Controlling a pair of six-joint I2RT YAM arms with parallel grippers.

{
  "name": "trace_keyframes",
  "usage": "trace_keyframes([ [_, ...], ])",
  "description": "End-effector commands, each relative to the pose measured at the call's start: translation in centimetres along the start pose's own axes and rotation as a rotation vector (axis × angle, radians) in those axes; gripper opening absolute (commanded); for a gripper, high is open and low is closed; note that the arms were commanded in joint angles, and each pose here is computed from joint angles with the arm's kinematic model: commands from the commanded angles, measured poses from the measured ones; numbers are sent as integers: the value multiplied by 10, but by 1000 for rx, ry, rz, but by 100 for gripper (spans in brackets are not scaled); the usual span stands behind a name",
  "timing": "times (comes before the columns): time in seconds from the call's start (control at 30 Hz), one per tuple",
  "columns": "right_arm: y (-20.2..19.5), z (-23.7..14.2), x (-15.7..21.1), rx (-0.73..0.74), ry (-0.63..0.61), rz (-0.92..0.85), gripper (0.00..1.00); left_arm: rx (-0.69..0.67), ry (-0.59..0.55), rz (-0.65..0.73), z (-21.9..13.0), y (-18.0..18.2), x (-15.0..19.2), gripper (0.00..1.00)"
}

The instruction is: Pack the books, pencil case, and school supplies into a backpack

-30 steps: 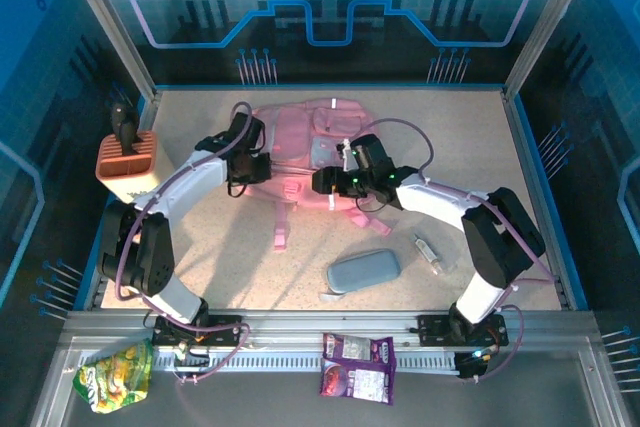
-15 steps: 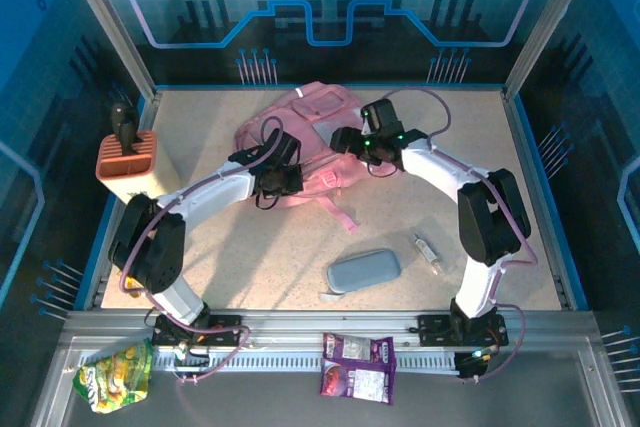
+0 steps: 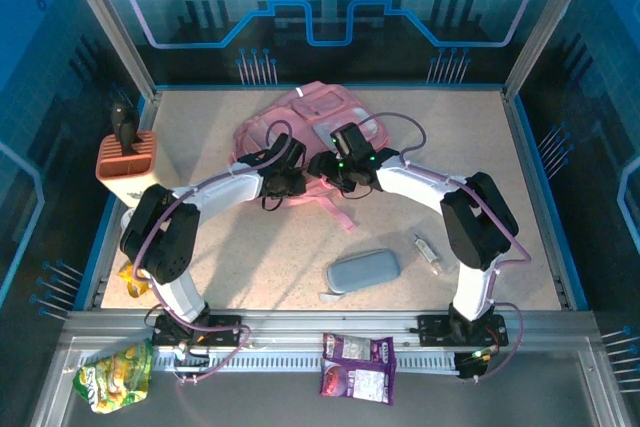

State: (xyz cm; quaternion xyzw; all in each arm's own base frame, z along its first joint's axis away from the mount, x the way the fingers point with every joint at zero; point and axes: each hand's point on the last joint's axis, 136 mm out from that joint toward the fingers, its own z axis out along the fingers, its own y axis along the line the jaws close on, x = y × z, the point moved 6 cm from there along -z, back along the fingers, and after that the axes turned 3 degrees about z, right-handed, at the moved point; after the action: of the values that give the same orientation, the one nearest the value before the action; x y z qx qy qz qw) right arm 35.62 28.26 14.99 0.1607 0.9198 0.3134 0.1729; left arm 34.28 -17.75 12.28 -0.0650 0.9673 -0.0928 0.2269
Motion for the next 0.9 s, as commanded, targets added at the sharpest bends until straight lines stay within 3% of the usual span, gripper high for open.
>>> trace_keyframes([
  [0.0, 3, -4, -6, -13, -39, 24, 61, -12, -79, 7, 13, -2, -7, 25],
  [0.13, 0, -5, -6, -7, -50, 46, 59, -16, -86, 11, 17, -3, -8, 18],
  [0.3, 1, -2, -6, -19, -54, 102, 55, -47, -99, 34, 11, -1, -7, 0],
  [0.5, 8, 3, -8, -51, -85, 130, 47, 17, -167, 30, -27, -2, -11, 0],
  [0.7, 15, 12, -5, -84, -103, 155, 47, 115, -176, 34, -46, -6, -5, 0],
  [0.87, 17, 12, -12, -82, -153, 120, 33, 110, -162, 70, -49, -8, 2, 0],
])
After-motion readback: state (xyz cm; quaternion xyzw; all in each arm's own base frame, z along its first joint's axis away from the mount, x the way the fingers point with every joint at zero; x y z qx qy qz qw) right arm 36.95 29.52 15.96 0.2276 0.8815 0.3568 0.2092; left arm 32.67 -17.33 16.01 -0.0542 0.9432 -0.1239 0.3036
